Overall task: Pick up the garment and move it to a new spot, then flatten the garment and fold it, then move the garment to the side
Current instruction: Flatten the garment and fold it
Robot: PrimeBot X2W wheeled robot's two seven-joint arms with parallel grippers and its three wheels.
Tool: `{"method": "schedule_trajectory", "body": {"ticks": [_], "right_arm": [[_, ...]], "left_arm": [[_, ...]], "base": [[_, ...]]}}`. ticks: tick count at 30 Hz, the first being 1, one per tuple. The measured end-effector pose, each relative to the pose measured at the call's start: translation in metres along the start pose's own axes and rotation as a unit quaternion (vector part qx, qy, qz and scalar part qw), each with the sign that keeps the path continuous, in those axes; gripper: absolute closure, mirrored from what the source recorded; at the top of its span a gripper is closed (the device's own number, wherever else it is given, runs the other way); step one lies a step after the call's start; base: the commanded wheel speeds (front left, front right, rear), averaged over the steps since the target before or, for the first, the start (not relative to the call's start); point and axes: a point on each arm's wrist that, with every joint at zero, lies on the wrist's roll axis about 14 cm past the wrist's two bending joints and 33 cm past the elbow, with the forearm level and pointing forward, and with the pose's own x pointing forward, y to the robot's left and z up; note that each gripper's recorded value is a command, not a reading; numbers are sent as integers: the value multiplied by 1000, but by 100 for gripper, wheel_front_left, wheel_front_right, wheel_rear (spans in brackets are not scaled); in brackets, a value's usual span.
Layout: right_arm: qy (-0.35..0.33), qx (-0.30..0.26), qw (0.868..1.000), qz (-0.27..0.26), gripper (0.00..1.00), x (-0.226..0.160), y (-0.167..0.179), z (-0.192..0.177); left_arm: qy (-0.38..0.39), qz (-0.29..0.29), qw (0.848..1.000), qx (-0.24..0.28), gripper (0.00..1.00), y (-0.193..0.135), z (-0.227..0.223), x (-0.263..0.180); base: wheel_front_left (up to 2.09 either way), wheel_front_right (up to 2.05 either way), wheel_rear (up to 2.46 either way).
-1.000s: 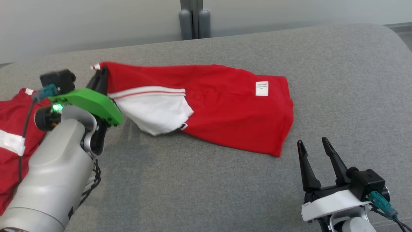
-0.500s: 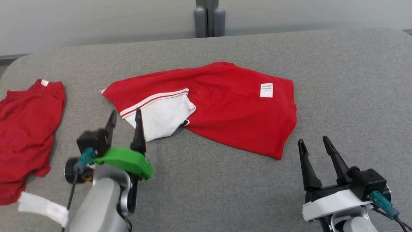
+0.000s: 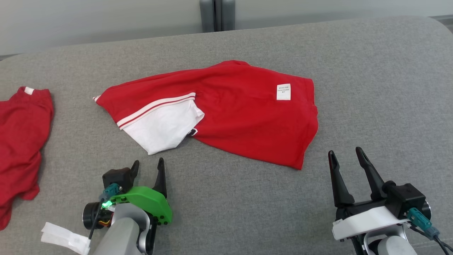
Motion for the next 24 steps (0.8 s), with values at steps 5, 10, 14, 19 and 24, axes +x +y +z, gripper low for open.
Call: {"method": "schedule_trajectory", "body": {"ticks": [5,10,14,19,24], "right_arm": [[3,-5,1000,-11,0,1,-8,-2],[10,-9,1000,-21,0,1,-15,-6],[14,-13,999,-26,0,2,-19,-9],[15,-16,999,-26,0,2,-20,-9],[10,-16,1000,-19,0,4,-15,-6]], "left_arm": [[8,3,1000,-5,0,1,-1,14],[6,-3,1000,-12,0,-1,3,27],[7,-8,1000,-12,91,-2,2,33],[11,-15,1000,-14,100,-3,1,33],[-2,-23,1000,-18,100,-7,8,29]], "base": [[0,0,0],[0,0,0],[0,0,0],[0,0,0],[0,0,0]]}}
